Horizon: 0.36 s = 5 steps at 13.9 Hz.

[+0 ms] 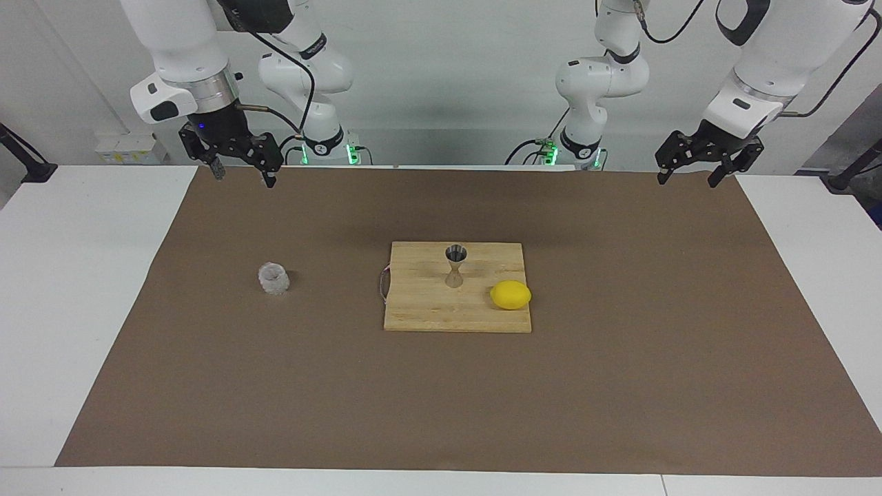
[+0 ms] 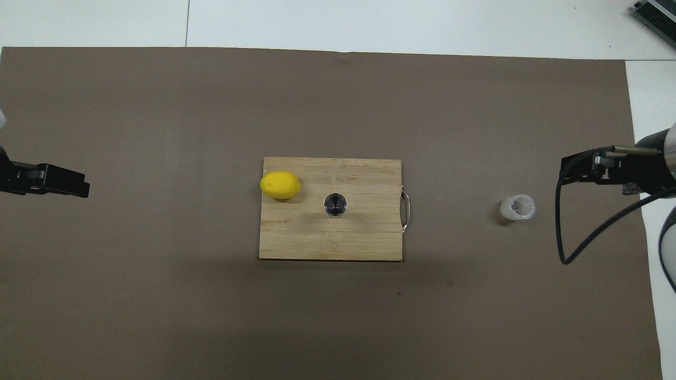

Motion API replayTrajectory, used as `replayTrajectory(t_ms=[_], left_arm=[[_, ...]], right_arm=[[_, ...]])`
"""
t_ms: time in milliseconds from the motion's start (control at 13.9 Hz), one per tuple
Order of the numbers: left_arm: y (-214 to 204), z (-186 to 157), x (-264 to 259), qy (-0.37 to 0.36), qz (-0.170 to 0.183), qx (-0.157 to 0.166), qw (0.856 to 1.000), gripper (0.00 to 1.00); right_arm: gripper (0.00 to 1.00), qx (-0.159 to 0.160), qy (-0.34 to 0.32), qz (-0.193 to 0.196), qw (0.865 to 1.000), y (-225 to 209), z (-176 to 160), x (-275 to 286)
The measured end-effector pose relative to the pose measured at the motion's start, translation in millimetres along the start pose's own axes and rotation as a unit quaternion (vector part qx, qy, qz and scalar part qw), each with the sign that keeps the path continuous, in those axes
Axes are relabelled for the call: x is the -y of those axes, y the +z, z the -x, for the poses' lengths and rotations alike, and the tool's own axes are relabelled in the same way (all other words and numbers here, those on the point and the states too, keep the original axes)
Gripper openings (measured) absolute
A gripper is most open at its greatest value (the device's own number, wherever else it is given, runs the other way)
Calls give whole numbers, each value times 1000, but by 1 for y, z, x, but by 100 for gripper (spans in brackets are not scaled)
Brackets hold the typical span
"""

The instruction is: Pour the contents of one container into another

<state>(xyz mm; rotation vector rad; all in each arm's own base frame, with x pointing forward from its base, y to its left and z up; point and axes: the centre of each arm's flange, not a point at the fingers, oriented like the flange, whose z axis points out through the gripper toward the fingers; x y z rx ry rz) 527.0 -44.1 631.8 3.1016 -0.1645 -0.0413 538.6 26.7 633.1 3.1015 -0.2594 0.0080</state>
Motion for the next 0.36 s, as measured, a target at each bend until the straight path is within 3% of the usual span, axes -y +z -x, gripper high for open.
replayTrajectory(t_ms=[359], left_arm=[[0,0,0,0,0,0,1000,100]], right_arm=[[100,11,-24,2,1000,8,3,0]])
